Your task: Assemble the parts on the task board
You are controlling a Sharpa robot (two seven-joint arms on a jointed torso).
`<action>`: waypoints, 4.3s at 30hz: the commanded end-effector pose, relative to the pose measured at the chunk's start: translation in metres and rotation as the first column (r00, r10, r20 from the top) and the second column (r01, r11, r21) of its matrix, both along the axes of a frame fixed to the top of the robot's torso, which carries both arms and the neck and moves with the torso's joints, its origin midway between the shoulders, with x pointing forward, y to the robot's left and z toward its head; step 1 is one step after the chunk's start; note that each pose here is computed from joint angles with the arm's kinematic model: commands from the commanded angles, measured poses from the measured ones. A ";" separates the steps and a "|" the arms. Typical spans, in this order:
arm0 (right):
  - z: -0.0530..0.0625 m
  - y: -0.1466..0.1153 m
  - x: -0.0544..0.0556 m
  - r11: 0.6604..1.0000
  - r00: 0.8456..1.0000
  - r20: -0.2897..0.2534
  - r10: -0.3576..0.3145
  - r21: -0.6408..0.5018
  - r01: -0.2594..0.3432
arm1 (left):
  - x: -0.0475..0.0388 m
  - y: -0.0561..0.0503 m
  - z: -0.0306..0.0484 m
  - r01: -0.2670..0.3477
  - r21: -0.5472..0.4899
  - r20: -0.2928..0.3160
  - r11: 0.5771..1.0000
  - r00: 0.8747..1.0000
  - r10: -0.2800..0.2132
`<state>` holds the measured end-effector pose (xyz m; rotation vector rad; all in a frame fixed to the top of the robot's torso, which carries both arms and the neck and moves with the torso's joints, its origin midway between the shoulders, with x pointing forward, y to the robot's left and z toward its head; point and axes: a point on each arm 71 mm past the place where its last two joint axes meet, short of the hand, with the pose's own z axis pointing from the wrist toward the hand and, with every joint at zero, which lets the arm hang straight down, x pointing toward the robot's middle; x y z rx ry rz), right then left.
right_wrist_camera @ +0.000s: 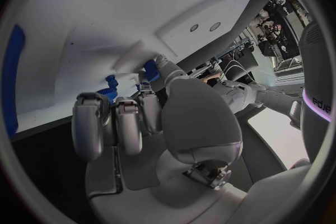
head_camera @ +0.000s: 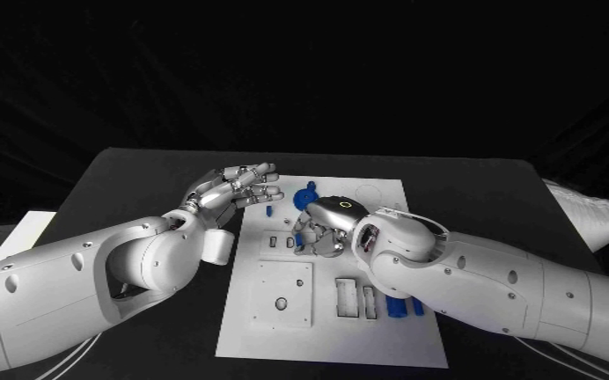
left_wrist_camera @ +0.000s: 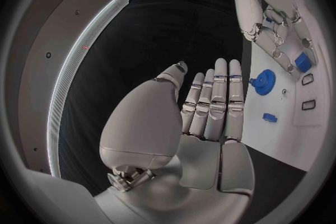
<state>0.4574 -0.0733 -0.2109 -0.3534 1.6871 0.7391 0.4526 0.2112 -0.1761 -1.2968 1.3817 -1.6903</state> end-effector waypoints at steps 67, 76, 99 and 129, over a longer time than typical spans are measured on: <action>0.092 -0.192 0.028 0.899 0.964 0.030 -0.265 0.369 0.235 | 0.0593 -0.066 -0.0041 0.368 0.929 -0.353 0.019 0.903 -0.247; 0.091 -0.189 0.030 0.905 0.966 0.030 -0.259 0.356 0.231 | 0.0613 -0.076 -0.0032 0.391 0.919 -0.391 -0.057 0.877 -0.279; 0.088 -0.186 0.032 0.911 0.967 0.023 -0.256 0.341 0.233 | 0.0650 -0.086 -0.0082 0.404 0.908 -0.418 -0.107 0.863 -0.285; 0.086 -0.184 0.033 0.915 0.968 0.011 -0.251 0.330 0.233 | 0.0646 -0.093 -0.0131 0.418 0.899 -0.438 -0.130 0.850 -0.292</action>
